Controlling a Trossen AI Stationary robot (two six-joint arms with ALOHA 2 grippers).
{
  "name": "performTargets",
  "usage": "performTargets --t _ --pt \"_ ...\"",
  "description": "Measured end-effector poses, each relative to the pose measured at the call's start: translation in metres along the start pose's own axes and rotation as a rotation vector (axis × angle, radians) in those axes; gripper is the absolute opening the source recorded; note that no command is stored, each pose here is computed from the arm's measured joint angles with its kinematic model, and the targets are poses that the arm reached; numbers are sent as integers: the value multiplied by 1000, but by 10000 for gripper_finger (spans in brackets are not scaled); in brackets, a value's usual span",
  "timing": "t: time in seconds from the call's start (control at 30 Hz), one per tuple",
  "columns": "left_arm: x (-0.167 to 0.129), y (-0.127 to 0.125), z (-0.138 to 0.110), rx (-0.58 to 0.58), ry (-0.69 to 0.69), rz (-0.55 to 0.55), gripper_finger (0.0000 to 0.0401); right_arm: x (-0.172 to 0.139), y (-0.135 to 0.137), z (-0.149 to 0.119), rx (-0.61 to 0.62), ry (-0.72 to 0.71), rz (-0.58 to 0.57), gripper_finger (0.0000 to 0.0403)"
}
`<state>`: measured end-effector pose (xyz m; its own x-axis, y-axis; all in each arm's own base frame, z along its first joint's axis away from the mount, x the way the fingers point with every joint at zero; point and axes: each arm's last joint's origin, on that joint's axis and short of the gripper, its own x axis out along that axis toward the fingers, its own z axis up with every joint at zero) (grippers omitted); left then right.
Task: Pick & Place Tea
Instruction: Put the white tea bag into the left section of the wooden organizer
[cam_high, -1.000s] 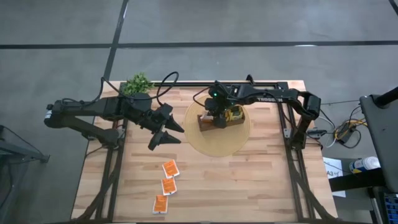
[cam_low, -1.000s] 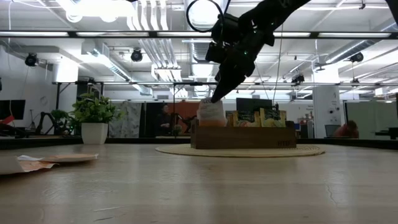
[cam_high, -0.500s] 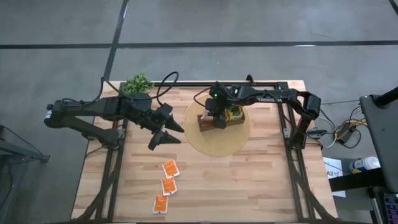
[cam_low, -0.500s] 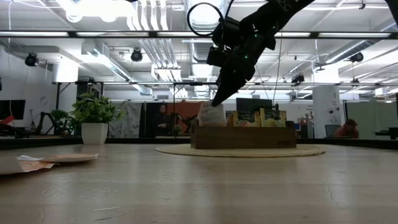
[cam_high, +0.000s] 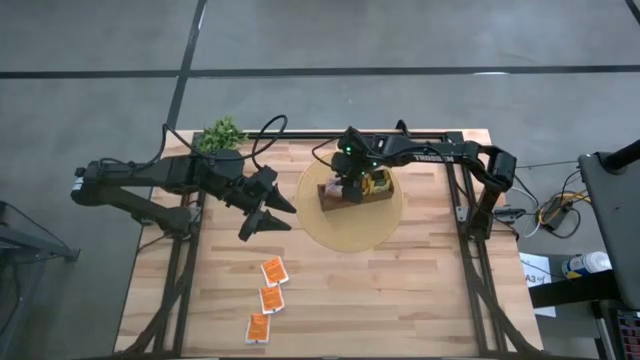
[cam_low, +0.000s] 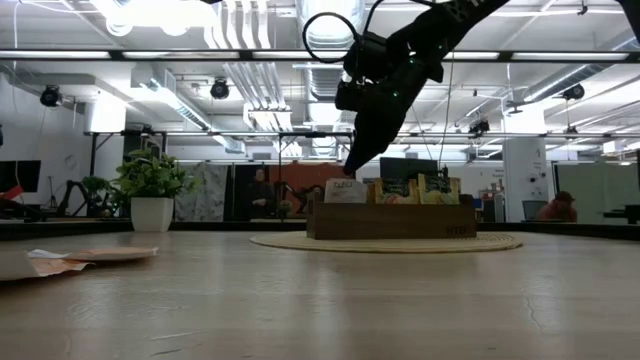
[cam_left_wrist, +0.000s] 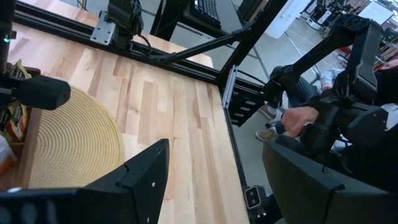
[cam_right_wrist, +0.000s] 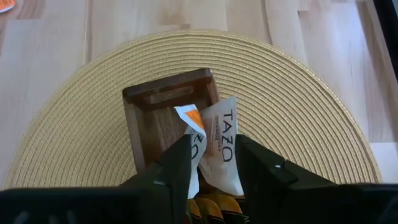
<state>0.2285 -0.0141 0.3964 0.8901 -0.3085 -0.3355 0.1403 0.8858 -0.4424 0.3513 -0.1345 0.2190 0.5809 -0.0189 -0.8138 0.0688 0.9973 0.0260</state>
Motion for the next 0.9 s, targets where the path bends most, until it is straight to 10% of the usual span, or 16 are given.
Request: performTargets --t 0.9 --pt "0 0 0 -9 0 0 252 27 25 -3 -76 170 35 8"
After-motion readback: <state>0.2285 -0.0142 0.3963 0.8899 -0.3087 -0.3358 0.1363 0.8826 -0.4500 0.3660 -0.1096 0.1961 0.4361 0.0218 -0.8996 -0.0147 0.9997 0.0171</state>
